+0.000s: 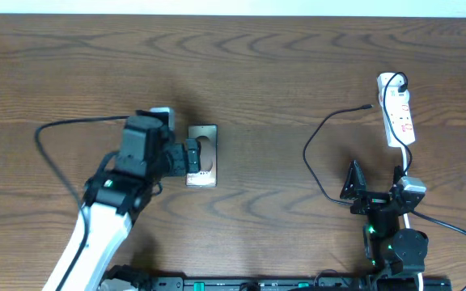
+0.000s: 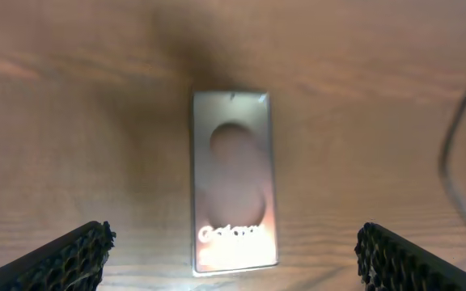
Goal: Plug charger to phone and switch on socket
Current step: 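Move the left gripper over the silver phone and lower onto it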
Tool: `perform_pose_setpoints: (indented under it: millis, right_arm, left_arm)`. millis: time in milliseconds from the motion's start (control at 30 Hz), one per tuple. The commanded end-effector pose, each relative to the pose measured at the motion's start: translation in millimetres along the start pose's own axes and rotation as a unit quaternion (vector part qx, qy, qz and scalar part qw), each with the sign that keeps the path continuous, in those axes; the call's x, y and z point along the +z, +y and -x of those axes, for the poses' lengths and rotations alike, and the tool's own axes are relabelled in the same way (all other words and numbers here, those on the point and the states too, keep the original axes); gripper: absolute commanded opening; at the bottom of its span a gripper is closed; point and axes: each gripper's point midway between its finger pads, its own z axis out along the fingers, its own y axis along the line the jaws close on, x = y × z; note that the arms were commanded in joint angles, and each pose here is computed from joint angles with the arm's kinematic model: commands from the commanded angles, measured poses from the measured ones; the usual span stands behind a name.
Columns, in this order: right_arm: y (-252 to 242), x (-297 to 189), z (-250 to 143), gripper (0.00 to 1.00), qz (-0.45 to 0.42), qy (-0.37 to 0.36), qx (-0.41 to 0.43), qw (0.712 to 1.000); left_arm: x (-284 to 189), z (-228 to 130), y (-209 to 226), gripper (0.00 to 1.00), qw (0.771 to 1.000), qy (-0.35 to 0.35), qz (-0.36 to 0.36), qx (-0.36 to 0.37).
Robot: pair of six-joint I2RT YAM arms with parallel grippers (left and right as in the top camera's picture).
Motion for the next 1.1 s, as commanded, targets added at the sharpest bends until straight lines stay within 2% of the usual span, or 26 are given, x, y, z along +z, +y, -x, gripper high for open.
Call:
perform_pose_setpoints:
  millis: [0,267,433,667,833,1067]
  right_arm:
    - [1.0,-0.1,-1.3,0.99,0.002,0.002,-0.007,1.0]
    - [1.1,-0.1,-1.3,0.99,0.003,0.002,-0.007,1.0]
    - [1.0,-0.1,-1.3,0.99,0.002,0.002,-0.007,1.0]
    - [1.1,-0.1,-1.3,0.99,0.003,0.002,-0.007,1.0]
    - [1.0,-0.1,-1.3,0.99,0.002,0.002,-0.007,1.0]
    - [1.0,-0.1,-1.3,0.99,0.002,0.002,-0.007,1.0]
  left_arm:
    - [18.1,-6.3,6.8,0.98,0.999,0.03,0.02,-0.003]
    - [57.9,-31.3,9.7,0.98,0.994,0.098,0.022,-0.03]
    - [74.7,-43.4,-1.3,0.98,0.993,0.119,0.017,-0.013]
    - [89.4,-48.2,-1.8,0.98,0.991,0.097,0.088,0.041]
    - [99.7,-41.1,-20.8,0.98,0.994,0.072,0.066,0.054]
    - [111.7,-43.5,-13.7,0.98,0.992,0.073,0.084,0.056]
